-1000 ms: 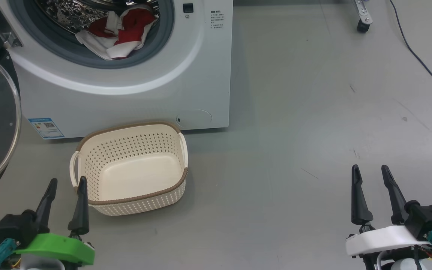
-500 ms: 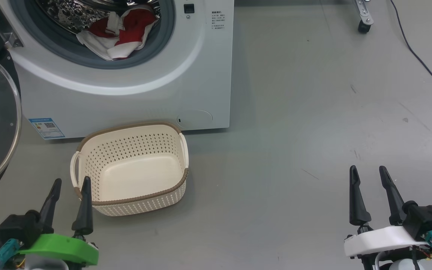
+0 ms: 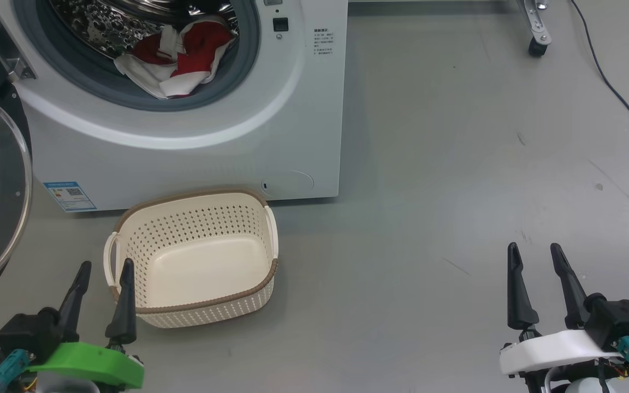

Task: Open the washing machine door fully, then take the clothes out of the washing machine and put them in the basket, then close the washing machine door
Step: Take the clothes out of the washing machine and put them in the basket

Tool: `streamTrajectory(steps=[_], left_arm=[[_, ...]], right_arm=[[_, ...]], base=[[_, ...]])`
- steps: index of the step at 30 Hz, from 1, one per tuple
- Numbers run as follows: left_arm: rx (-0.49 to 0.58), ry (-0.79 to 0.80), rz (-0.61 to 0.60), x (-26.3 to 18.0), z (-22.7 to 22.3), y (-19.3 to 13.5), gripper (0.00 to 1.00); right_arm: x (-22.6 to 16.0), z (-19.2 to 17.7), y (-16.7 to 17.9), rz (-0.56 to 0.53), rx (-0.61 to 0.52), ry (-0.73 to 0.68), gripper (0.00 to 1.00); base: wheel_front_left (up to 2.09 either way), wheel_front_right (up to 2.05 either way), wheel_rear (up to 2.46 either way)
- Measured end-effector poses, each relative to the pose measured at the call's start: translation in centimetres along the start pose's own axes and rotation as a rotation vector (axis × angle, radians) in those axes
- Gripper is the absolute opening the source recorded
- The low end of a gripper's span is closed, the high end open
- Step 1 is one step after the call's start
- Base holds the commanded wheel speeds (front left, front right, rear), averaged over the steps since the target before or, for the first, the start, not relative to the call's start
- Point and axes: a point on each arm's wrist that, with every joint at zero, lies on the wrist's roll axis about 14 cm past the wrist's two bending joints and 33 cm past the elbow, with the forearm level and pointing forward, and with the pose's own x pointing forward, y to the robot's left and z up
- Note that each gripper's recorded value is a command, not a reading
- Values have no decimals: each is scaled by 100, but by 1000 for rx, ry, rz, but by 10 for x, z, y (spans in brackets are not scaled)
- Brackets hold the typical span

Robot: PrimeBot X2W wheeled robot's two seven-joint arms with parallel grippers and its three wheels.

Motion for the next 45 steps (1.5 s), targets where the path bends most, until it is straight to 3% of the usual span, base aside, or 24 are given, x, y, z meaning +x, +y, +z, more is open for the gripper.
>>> streamTrajectory(steps=[11, 15, 27, 45], left_arm=[[5, -2, 10, -2, 1, 4, 100], [55, 3, 10, -4, 3, 10, 100], [23, -3, 20, -4, 3, 9, 100], [42, -2, 17, -4, 3, 9, 100]], right_arm=[[2, -2, 2, 7, 2, 5, 100], [3, -2, 3, 9, 3, 6, 100], [4, -3, 5, 14, 6, 9, 100], [4, -4, 5, 12, 11, 10, 100]], base=[[128, -128, 0], [150, -150, 0], [118, -118, 0], [49, -70, 21]])
